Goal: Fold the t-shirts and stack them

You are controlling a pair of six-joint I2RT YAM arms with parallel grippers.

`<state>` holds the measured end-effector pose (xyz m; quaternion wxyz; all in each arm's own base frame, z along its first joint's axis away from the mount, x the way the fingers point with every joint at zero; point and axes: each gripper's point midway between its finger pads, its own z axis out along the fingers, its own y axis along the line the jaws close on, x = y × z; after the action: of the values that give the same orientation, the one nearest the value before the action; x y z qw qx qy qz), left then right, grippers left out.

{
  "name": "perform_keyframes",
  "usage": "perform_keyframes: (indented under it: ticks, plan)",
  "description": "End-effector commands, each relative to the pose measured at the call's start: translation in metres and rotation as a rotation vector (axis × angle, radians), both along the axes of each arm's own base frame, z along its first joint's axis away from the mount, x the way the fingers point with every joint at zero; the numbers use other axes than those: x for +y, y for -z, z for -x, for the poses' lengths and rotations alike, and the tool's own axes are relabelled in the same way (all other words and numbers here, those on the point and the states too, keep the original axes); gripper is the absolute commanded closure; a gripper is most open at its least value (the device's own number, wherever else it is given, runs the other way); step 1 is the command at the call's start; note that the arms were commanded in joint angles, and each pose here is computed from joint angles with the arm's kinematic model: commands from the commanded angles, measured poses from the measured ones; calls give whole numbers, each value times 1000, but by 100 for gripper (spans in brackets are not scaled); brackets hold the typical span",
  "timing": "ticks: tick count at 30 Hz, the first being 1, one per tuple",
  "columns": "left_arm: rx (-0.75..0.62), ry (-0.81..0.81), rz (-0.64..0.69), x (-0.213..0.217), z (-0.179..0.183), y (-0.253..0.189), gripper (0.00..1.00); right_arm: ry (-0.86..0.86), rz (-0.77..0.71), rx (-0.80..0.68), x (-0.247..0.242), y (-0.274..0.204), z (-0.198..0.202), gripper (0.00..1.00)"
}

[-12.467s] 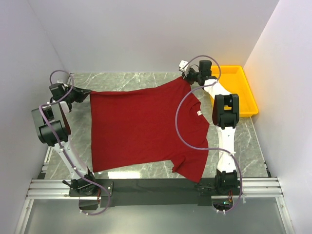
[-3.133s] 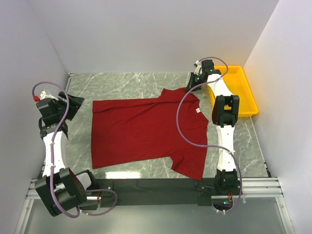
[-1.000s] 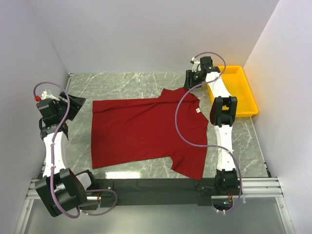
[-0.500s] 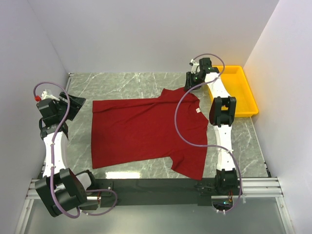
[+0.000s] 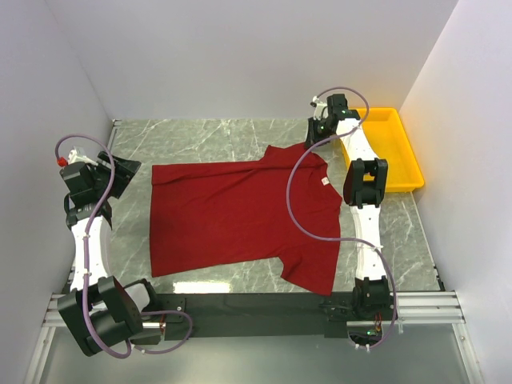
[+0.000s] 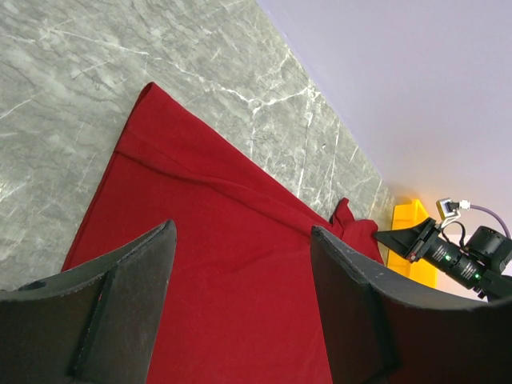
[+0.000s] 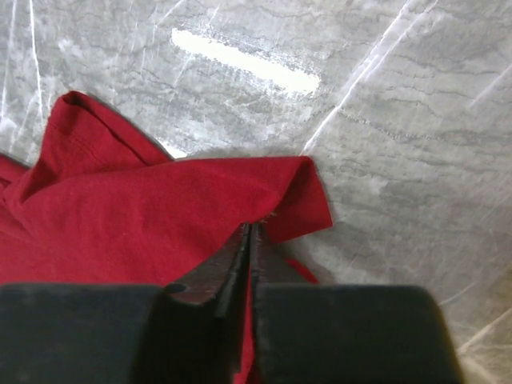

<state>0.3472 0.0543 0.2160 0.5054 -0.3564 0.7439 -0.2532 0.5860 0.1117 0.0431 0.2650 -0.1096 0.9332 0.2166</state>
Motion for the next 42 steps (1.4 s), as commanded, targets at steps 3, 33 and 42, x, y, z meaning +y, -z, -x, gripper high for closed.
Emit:
perform_keyframes:
  ticks: [3, 33, 42]
  plan:
    - [-60, 3, -45, 2, 0, -21, 27, -12, -26, -22, 3, -5, -4, 100]
    - [-87, 37, -48, -3, 1, -24, 27, -630, -152, -256, 19, -90, 100, 100]
    - [-88, 55, -38, -5, 1, -19, 27, -870, -46, -268, 15, -71, 172, 100]
